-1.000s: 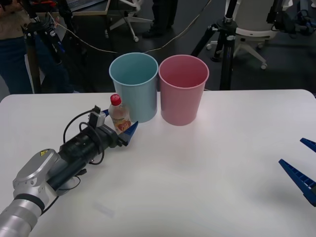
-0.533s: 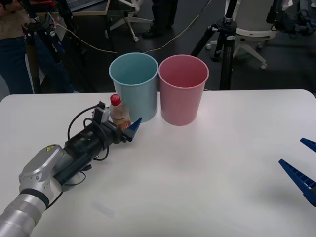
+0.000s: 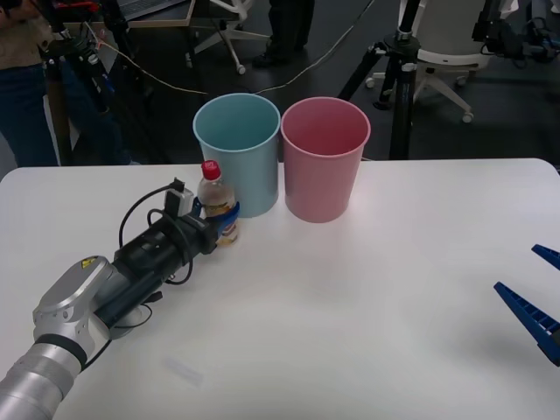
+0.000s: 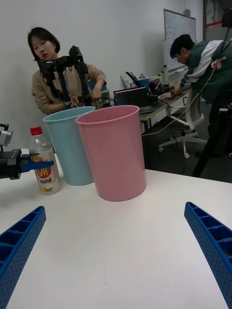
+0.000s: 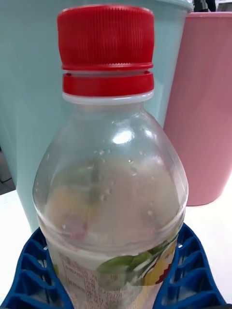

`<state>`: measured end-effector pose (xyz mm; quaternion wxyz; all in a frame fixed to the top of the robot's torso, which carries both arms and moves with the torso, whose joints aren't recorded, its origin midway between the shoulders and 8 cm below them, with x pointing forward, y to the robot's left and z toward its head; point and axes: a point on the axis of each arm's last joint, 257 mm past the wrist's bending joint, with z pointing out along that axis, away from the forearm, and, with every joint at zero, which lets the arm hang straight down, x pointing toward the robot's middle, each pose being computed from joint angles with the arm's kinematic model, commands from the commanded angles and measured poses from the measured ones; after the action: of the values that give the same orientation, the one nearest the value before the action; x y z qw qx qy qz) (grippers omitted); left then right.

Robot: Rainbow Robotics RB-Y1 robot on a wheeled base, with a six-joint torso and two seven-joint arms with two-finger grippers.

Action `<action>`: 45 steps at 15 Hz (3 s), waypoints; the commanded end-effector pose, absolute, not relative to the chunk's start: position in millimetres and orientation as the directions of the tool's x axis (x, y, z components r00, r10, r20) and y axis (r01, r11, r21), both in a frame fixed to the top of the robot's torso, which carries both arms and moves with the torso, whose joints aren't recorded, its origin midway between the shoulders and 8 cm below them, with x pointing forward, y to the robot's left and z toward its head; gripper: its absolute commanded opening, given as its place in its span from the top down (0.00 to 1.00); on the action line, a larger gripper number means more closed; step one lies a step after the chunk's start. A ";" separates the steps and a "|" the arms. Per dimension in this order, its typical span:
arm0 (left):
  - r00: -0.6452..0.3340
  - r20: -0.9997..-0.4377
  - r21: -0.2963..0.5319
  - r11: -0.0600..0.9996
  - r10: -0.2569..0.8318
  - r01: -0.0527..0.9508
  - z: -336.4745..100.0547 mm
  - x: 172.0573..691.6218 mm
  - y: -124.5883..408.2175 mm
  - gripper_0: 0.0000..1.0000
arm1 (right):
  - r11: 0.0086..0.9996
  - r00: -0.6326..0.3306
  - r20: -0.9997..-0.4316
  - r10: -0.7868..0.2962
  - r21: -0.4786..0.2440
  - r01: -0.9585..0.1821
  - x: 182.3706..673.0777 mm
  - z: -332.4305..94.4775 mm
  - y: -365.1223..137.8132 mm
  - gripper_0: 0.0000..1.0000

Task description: Grasp the object on the table and drop it into the matching bin: aluminum can to the light blue bin, PET bottle to the pink bin.

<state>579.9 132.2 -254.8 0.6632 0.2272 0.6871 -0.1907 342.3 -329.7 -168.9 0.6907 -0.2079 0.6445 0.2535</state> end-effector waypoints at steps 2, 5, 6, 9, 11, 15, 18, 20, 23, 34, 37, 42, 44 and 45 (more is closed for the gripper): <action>-0.016 -0.999 0.030 0.812 0.049 0.582 -255.5 574.5 130.0 1.00 | 0.785 0.041 -0.996 0.082 0.039 -0.618 342.3 -168.9 -329.7 0.00; -0.009 -0.999 0.036 0.803 0.051 0.595 -256.9 562.6 140.7 1.00 | 0.785 0.041 -0.996 0.082 0.039 -0.618 342.3 -168.9 -329.7 0.00; -0.004 -0.999 0.039 0.803 0.051 0.595 -256.0 554.5 144.9 1.00 | 0.785 0.041 -0.996 0.082 0.039 -0.618 342.3 -168.9 -329.7 0.00; 0.022 -0.998 0.060 0.799 0.059 0.599 -245.9 529.5 156.4 1.00 | 0.785 0.041 -0.996 0.082 0.039 -0.618 342.3 -168.9 -329.7 0.00; 0.028 -0.998 0.058 0.795 0.052 0.604 -237.7 510.2 164.4 1.00 | 0.785 0.041 -0.996 0.082 0.039 -0.618 342.3 -168.9 -329.7 0.00; -0.010 -1.000 -0.008 0.787 -0.002 0.617 -217.8 474.4 176.6 1.00 | 0.785 0.041 -0.996 0.082 0.039 -0.618 342.3 -168.9 -329.7 0.00; -0.025 -0.999 -0.034 0.789 -0.024 0.614 -199.9 453.3 187.8 1.00 | 0.785 0.041 -0.996 0.082 0.039 -0.618 342.3 -168.9 -329.7 0.00; -0.020 -0.999 -0.035 0.787 -0.028 0.616 -184.2 445.1 194.6 1.00 | 0.785 0.041 -0.996 0.082 0.039 -0.618 342.3 -168.9 -329.7 0.00; 0.007 -0.999 -0.021 0.783 -0.033 0.622 -151.4 443.7 199.6 1.00 | 0.785 0.041 -0.996 0.082 0.039 -0.618 342.3 -168.9 -329.7 0.00; 0.090 -0.996 0.080 0.692 0.021 0.717 -35.4 457.4 154.8 1.00 | 0.785 0.041 -0.996 0.082 0.039 -0.618 342.3 -168.9 -329.7 0.00; 0.095 -0.995 0.090 0.647 0.028 0.757 -14.7 462.6 126.7 1.00 | 0.785 0.041 -0.996 0.082 0.039 -0.618 342.3 -168.9 -329.7 0.00; 0.115 -0.993 0.117 0.576 0.040 0.809 19.0 503.4 66.8 1.00 | 0.785 0.041 -0.996 0.082 0.039 -0.618 342.3 -168.9 -329.7 0.00; 0.116 -0.993 0.105 0.572 0.017 0.814 29.8 523.8 47.7 1.00 | 0.785 0.041 -0.996 0.082 0.039 -0.618 342.3 -168.9 -329.7 0.00; 0.116 -0.993 0.106 0.570 0.018 0.815 31.7 536.2 36.0 1.00 | 0.785 0.041 -0.996 0.082 0.039 -0.618 342.3 -168.9 -329.7 0.00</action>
<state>528.0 44.2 30.3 0.6596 0.3509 0.5923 -0.3015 342.3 -329.7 -168.9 0.6907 -0.2079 0.6446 0.2534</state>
